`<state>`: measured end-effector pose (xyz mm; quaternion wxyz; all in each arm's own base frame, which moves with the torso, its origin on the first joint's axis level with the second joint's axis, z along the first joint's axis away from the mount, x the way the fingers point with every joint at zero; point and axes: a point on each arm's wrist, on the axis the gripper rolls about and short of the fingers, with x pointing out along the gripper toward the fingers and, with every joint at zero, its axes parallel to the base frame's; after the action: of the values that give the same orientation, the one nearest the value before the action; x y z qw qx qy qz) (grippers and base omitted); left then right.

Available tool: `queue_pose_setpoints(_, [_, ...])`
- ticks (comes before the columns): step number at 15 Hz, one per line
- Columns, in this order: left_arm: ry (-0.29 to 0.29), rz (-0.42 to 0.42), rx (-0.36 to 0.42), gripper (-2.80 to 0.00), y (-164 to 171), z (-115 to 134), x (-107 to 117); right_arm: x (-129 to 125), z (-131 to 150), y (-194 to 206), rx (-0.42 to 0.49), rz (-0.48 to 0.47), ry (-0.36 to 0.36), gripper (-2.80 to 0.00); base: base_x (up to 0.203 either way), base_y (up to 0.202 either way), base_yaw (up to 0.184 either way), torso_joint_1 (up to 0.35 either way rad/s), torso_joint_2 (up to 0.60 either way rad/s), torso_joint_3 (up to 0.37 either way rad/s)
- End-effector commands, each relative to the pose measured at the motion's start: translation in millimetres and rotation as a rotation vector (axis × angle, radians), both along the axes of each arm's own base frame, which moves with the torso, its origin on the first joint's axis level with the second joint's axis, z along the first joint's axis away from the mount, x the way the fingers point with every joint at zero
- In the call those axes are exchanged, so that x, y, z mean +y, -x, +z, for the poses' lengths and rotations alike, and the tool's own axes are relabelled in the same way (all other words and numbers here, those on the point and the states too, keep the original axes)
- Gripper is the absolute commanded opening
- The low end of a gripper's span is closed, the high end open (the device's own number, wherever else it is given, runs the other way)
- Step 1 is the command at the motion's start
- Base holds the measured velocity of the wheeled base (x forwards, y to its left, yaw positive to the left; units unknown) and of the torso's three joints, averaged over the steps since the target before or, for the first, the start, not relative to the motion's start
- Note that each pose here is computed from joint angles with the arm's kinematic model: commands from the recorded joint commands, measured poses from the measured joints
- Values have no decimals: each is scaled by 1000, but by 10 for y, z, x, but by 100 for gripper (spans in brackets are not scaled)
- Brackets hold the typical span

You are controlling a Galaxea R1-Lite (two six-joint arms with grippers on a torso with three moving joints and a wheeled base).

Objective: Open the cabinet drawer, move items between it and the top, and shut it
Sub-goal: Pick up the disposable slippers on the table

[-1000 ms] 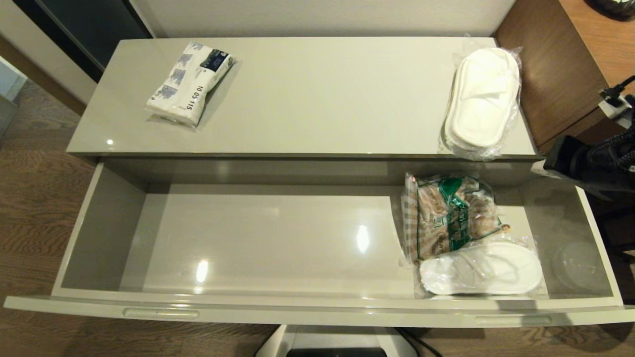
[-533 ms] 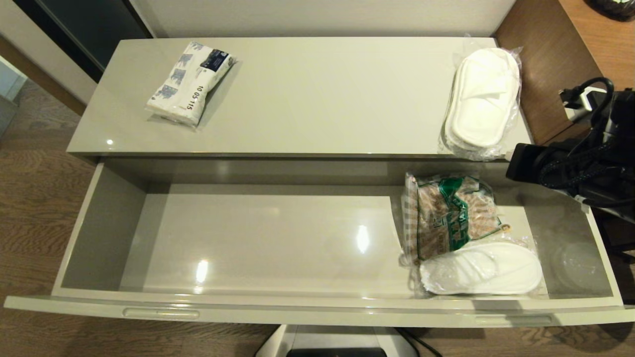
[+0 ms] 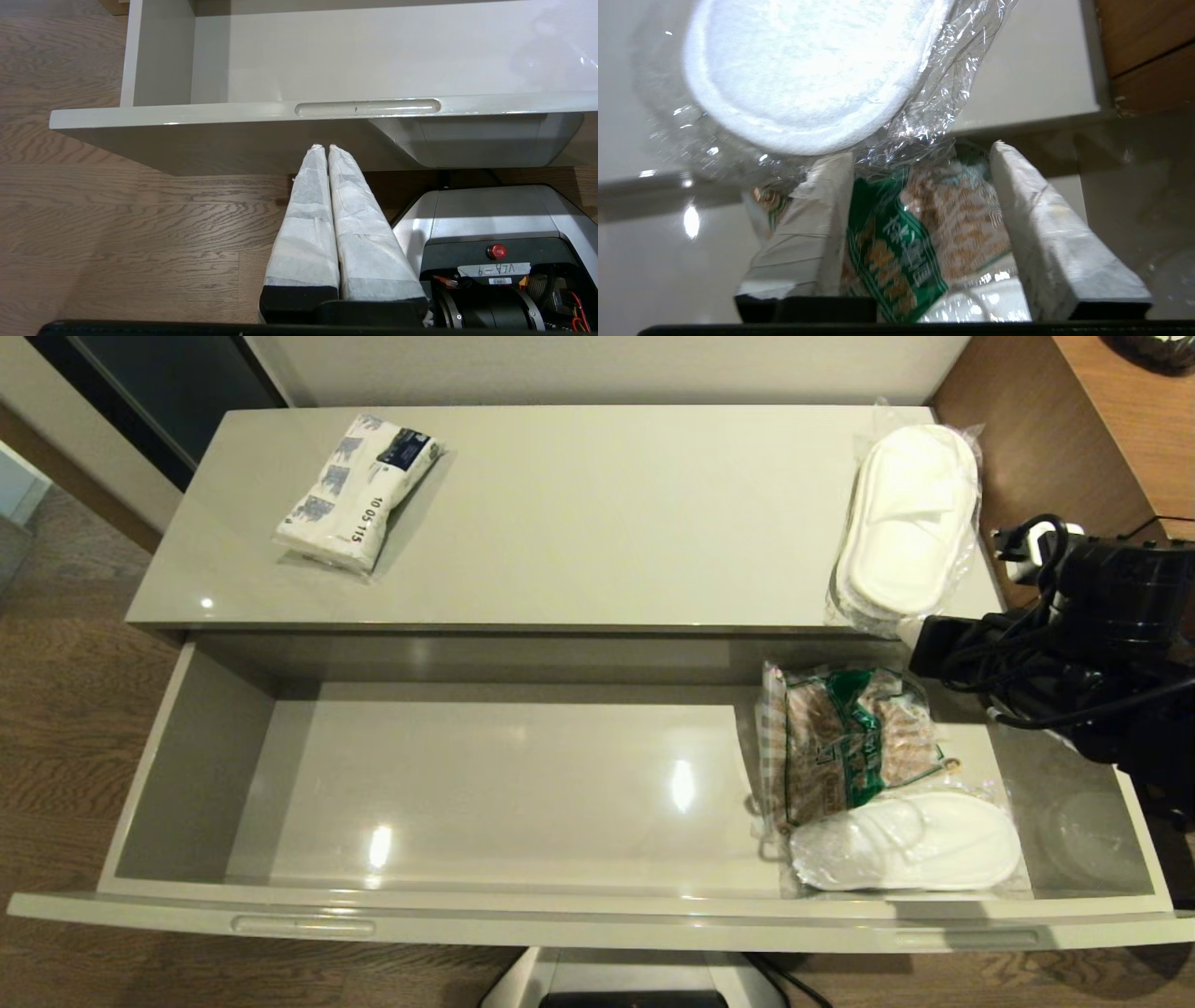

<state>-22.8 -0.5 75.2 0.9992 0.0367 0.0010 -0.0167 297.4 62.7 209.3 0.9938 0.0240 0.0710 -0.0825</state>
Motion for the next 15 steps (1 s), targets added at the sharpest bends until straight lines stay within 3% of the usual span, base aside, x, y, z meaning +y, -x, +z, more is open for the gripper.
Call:
queue_pose_setpoints(1, [0,0,1,-280,-1,0,0,4,-168,-211,-13,-15,14,0,0,0,0,0,0,0])
queue_pose_setpoints(4, [0,0,1,-280,-1,0,0,-193,-15,-296,-65,-70,77,0,0,0,0,0,0,0])
queue_pose_setpoints(7, [-9,-3,4,-280,-1,-3,-1,-479,114,-212,-94,-144,76,0,0,0,0,0,0,0])
queue_pose_setpoints(15, [-9,-2,4,-280,-1,-3,0,-506,428,159,-112,-136,82,0,0,0,0,0,0,0])
